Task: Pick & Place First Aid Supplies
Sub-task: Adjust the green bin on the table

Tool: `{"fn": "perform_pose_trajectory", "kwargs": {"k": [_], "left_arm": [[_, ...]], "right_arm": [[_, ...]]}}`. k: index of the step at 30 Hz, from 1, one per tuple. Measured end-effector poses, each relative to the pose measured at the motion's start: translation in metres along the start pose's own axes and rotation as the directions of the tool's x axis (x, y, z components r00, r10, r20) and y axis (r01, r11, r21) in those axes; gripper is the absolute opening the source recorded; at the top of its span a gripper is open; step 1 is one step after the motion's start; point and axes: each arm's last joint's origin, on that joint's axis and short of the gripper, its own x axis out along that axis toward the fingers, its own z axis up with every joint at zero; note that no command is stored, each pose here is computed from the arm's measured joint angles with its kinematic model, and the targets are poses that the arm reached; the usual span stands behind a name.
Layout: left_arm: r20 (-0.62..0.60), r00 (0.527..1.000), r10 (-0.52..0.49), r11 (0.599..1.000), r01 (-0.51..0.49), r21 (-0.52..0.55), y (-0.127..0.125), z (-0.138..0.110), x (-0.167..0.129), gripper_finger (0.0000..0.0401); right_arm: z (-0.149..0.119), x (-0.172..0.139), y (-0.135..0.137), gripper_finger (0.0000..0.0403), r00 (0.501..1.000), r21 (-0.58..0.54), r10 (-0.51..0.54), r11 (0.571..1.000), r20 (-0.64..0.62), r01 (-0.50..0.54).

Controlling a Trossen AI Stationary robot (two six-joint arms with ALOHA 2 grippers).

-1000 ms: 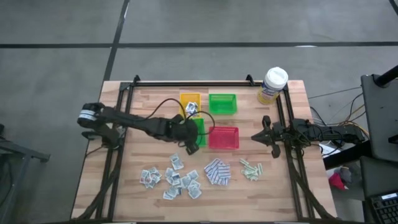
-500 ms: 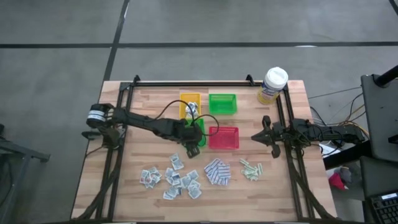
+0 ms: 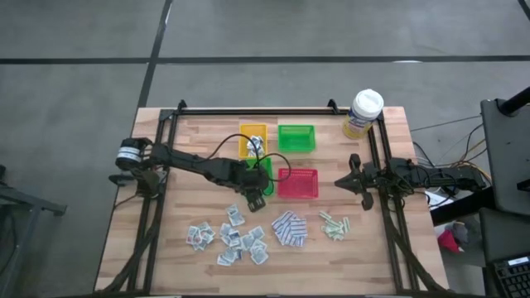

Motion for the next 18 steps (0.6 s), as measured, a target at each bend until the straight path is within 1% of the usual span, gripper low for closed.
{"fn": "perform_pose_trajectory", "kwargs": {"k": [9, 18], "left_arm": [[-0.031, 1.0, 0.001, 1.0, -0.002, -0.029, -0.0006, -0.0035, -0.0002, 0.0168], [-0.076, 0.997, 0.008, 0.996, -0.014, -0.085, -0.0005, -0.0081, -0.0007, 0.0168]], "right_arm": [[0.0001, 0.0, 0.0, 0.0028, 1.0, 0.0, 0.0, 1.0, 0.0, 0.0], [0.0001, 0.0, 0.0, 0.0028, 1.0, 0.0, 0.0, 1.0, 0.0, 0.0]]}}
